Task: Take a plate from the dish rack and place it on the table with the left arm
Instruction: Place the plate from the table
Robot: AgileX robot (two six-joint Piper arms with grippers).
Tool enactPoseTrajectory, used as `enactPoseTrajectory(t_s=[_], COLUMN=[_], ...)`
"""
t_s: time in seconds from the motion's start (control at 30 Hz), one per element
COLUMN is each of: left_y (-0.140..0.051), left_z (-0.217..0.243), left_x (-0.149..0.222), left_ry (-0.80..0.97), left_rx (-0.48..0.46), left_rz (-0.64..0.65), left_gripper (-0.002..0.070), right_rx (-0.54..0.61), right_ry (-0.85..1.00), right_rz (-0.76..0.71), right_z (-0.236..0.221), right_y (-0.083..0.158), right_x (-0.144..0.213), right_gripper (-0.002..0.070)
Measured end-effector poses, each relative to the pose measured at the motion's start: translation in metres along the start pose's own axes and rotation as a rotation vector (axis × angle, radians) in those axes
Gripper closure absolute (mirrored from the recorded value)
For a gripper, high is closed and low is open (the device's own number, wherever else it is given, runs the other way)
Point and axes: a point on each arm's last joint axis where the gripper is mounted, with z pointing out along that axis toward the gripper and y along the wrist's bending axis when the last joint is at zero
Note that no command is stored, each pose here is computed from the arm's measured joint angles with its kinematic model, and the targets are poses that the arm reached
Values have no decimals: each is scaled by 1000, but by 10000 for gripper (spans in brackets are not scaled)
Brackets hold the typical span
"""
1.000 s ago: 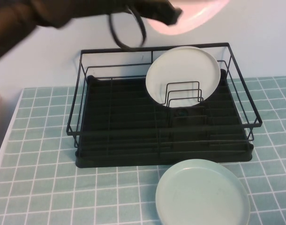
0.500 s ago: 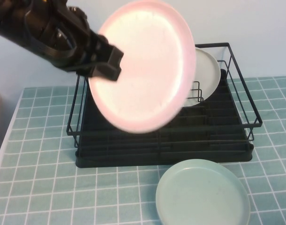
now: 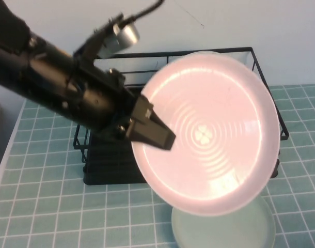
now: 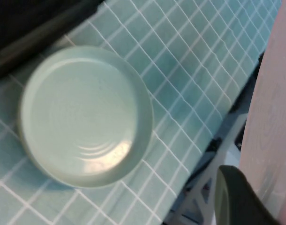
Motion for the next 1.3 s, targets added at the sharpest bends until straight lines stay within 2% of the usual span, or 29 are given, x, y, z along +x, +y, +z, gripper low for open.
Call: enactPoseTrajectory(t_s=[0.17, 0.33, 0.47, 0.6, 0.83, 1.03, 1.3], left_y=[27, 57, 72, 79, 89, 94, 100], left_z=[39, 69, 80, 82, 93, 131, 180], left_x=[33, 62, 73, 74, 73, 85, 95], left_ry=[34, -54, -146, -200, -194, -88, -58], left_rx=[124, 116, 73, 41, 51, 51, 41], left_rz=[-128, -293, -388, -422, -490, -541, -608], left_gripper=[562, 562, 562, 562, 562, 562, 562], right_rx=[0, 0, 0, 0, 0, 0, 0], right_ry=[0, 0, 0, 0, 0, 0, 0], right_rz=[0, 0, 0, 0, 0, 0, 0], right_z=[0, 0, 0, 0, 0, 0, 0], right_y=[0, 0, 0, 0, 0, 0, 0], right_x=[0, 0, 0, 0, 0, 0, 0], right_gripper=[678, 678, 678, 678, 678, 678, 678])
